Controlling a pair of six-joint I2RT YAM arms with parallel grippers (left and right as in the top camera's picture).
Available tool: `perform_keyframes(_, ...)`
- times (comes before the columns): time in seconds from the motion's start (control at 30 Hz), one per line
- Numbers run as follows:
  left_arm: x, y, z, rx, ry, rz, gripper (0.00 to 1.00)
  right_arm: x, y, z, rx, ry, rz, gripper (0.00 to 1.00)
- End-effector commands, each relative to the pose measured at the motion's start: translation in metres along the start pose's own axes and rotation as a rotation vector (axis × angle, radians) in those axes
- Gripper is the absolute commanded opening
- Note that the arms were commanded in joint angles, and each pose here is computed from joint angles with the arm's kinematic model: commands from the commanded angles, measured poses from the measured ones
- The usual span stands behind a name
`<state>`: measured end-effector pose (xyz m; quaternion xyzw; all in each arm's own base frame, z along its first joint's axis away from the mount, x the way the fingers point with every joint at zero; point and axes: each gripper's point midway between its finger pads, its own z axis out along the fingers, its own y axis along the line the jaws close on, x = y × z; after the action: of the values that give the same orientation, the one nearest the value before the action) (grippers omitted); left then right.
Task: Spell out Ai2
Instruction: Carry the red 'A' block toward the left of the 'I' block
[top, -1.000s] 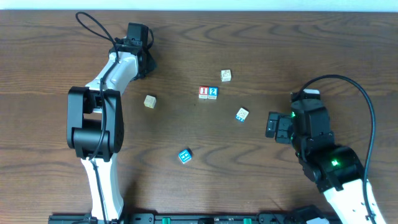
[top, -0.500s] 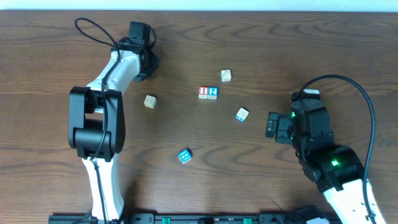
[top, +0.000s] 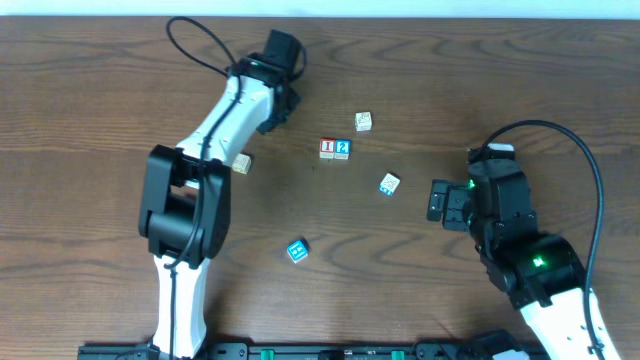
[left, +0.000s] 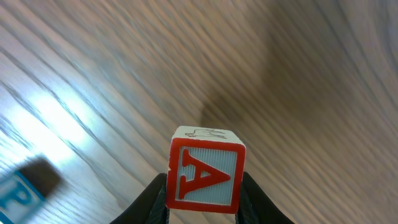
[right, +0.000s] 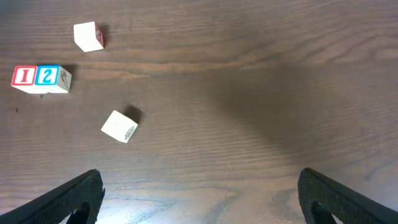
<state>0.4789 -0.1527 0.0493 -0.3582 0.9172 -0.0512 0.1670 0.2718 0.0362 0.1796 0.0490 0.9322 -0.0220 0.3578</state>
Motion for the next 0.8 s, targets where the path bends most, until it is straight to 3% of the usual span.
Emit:
perform_keyframes(0.0,0.018,-0.011,-0.002,-0.004,-0.013,-0.03,0.06,-0.002,-0.005,0.0,0.019,-0.007,-0.003,0.99)
perform_keyframes(0.27,0.061,-0.025,-0.014,-0.035,-0.086,0.006,0.06,-0.002,-0.005,0.0,0.018,-0.007,-0.003,0.99)
perform_keyframes(0.77,0.085,-0.013,-0.015,-0.086,-0.01,-0.224,0.06,-0.002,-0.005,0.0,0.019,-0.007,-0.003,0.99)
